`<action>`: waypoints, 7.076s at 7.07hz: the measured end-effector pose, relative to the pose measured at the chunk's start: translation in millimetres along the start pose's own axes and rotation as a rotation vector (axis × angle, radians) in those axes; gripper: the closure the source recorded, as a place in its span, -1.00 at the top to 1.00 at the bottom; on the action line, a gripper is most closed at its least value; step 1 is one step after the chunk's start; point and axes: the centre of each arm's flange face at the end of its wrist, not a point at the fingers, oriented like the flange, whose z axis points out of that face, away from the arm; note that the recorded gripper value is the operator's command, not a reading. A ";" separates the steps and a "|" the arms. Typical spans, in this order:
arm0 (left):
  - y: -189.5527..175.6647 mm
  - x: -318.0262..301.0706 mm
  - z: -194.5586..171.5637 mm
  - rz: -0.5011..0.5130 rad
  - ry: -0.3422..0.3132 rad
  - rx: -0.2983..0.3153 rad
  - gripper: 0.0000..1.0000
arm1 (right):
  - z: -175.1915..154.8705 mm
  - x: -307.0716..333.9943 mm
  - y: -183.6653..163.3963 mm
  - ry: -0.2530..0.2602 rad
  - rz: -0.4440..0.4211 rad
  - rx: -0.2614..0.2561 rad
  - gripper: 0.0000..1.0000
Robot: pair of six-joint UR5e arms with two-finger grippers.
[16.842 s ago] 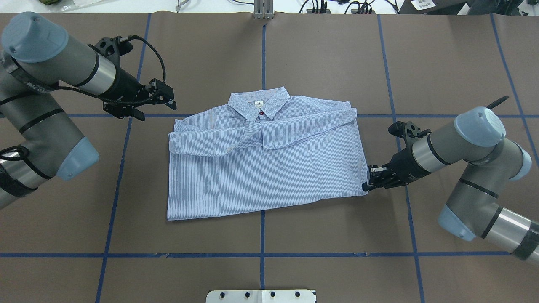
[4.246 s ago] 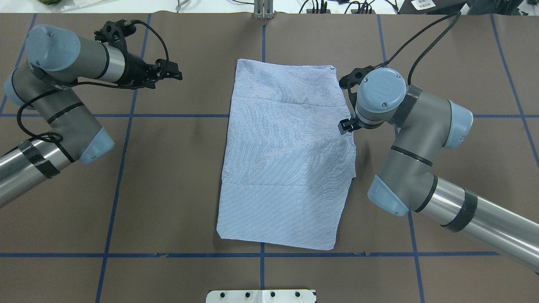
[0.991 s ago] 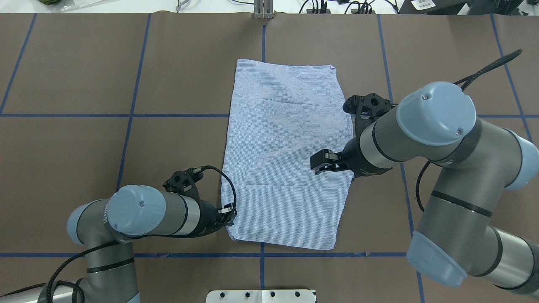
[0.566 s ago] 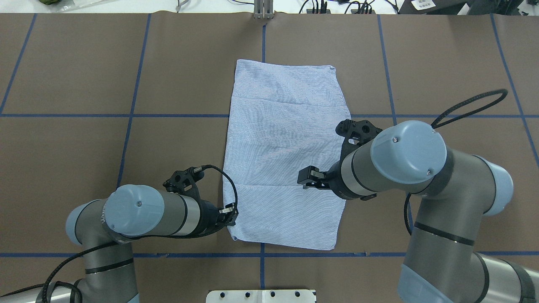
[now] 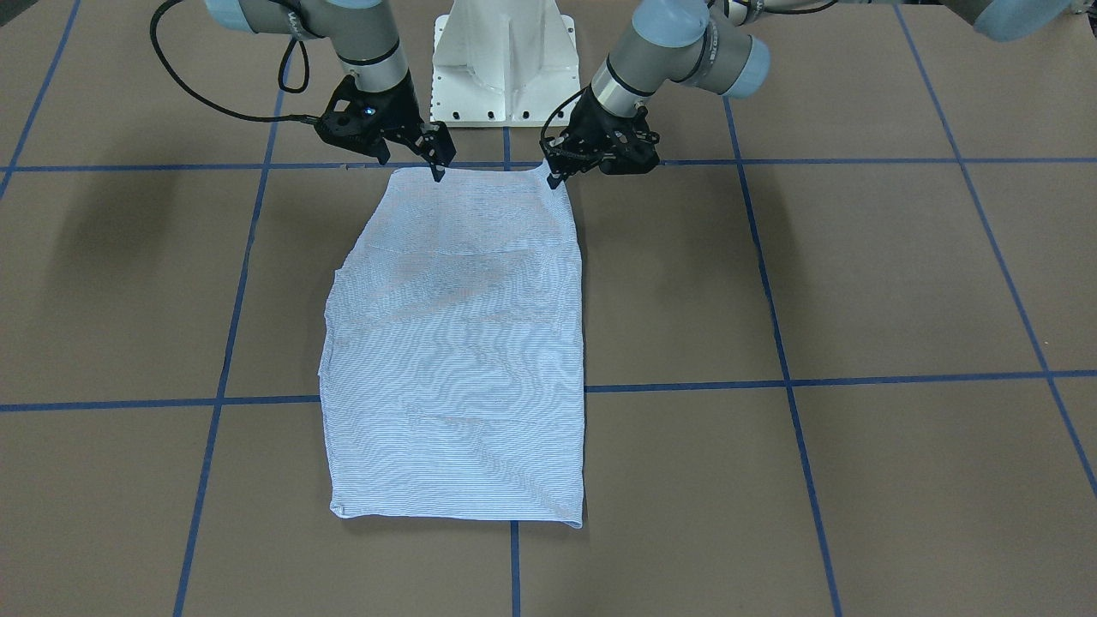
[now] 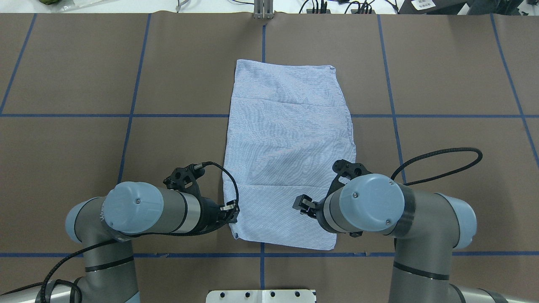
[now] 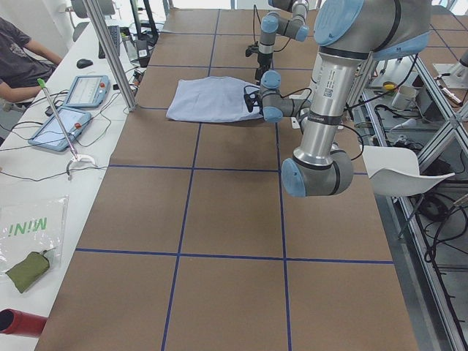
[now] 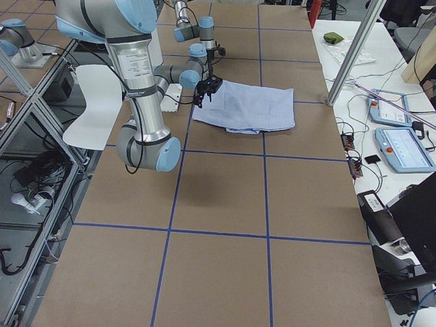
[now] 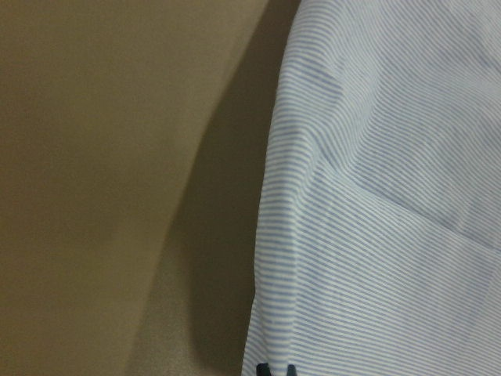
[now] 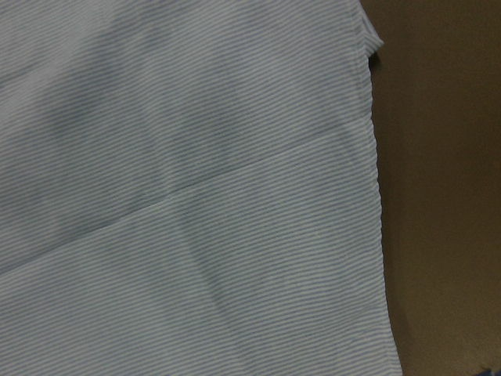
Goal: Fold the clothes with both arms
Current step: 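Move the right gripper to the shirt's corner nearest the robot, then grasp the near corners of the shirt with both grippers, then lift the near half with both grippers and fold it away from the robot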
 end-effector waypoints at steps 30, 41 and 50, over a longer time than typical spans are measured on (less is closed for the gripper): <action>-1.6 -0.6 1.6 0.005 -0.002 0.003 -1.00 | 64.4 21.8 19.7 0.067 0.062 -0.037 -0.40; 7.2 13.7 -31.9 0.018 0.059 -0.010 -1.00 | 21.4 7.0 14.6 -0.020 0.078 -0.052 -1.00; 115.8 29.4 -186.0 0.008 -0.056 -0.188 -1.00 | -142.6 25.5 61.3 -0.213 -0.035 -0.394 -1.00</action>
